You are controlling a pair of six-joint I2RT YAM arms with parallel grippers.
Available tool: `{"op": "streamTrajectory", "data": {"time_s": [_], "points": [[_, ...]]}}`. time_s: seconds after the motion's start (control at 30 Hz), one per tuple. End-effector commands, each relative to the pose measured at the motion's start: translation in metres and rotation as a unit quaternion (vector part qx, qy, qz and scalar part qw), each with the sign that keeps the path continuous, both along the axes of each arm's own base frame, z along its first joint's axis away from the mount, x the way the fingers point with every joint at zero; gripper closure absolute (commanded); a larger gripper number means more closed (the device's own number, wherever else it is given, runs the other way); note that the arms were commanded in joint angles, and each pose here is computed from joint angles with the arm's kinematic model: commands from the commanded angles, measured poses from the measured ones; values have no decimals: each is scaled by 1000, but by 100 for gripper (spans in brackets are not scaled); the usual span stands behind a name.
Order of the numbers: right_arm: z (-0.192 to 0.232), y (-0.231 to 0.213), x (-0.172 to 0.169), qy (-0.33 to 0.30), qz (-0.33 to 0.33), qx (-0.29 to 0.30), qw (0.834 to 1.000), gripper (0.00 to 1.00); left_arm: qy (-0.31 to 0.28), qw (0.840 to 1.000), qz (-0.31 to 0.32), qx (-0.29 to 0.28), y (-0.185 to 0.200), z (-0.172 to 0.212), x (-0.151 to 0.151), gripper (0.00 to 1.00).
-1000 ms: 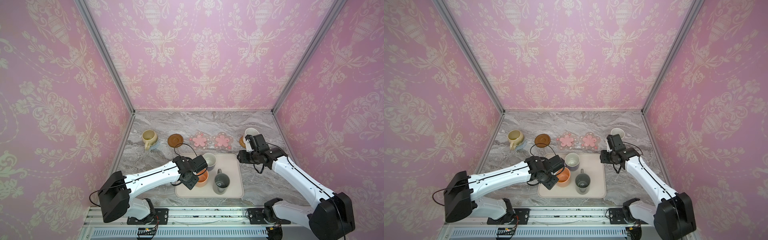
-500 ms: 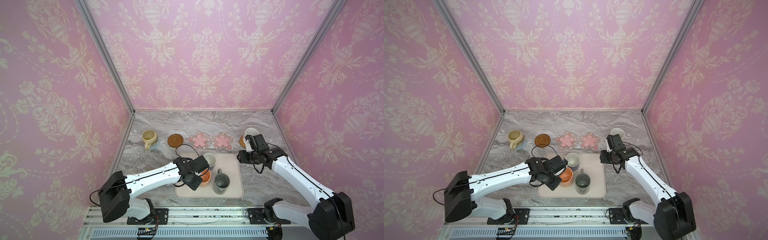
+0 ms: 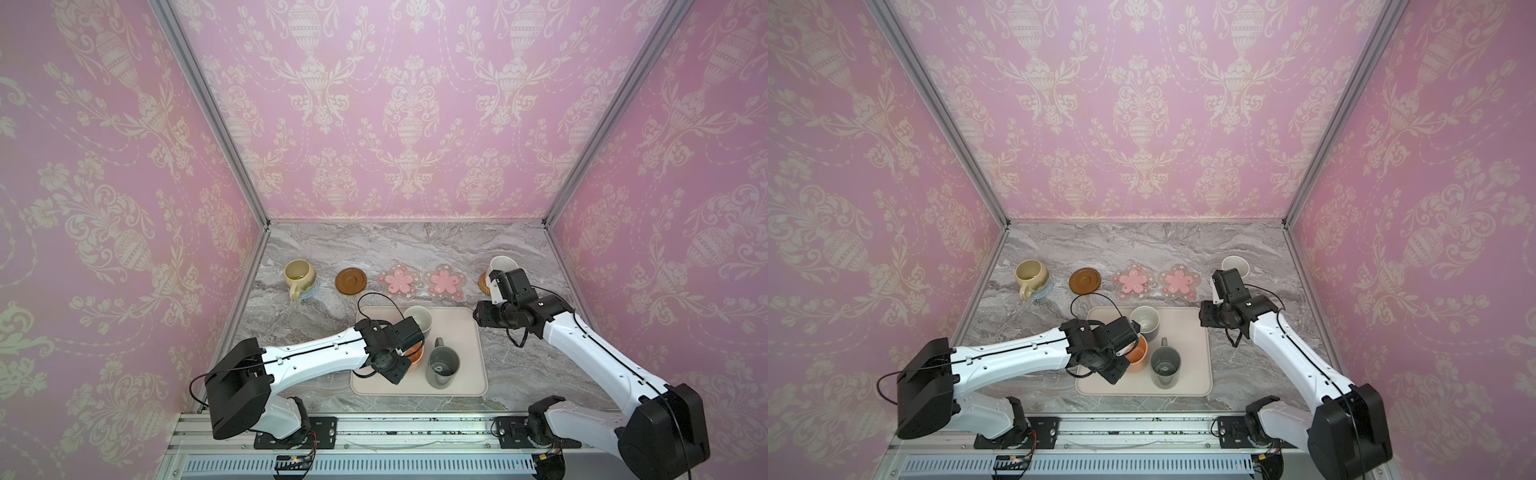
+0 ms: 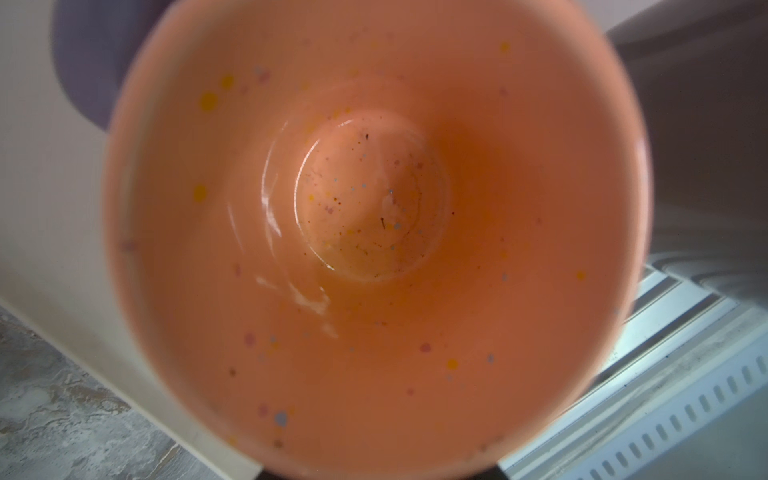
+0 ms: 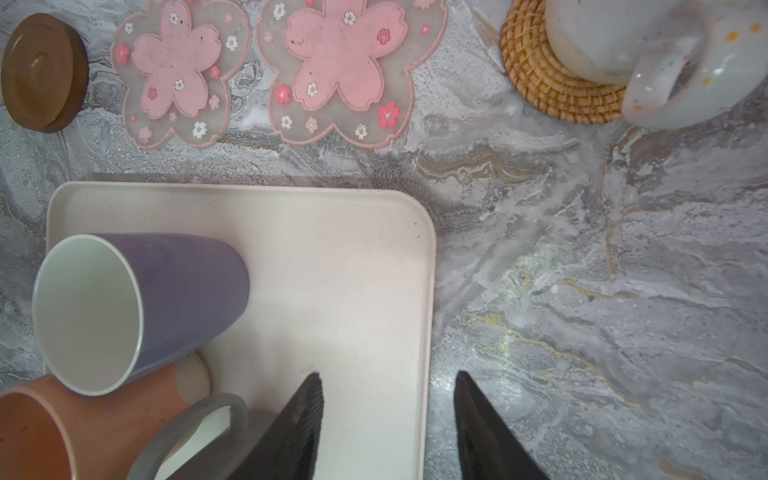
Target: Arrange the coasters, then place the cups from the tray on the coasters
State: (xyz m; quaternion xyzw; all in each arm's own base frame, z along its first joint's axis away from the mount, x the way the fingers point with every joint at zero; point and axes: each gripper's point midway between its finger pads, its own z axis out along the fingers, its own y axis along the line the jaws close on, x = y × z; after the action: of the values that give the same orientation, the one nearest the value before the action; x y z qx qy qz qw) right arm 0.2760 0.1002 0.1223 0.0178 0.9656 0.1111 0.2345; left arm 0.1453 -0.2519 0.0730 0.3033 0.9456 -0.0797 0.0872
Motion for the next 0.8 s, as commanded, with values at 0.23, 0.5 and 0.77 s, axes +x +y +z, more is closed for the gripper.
{"op": "streamTrajectory", "data": {"time_s": [0.23, 0.5, 0.77], "points": [[-3, 1, -5, 8, -2, 2, 1000, 47, -33, 999, 34, -3, 3, 5, 11, 73], [0, 4, -3, 6, -2, 7, 1000, 46, -37, 998, 40, 13, 10, 2, 11, 84], [1, 6, -4, 6, -2, 10, 1000, 47, -35, 999, 40, 13, 16, 5, 7, 93]]}}
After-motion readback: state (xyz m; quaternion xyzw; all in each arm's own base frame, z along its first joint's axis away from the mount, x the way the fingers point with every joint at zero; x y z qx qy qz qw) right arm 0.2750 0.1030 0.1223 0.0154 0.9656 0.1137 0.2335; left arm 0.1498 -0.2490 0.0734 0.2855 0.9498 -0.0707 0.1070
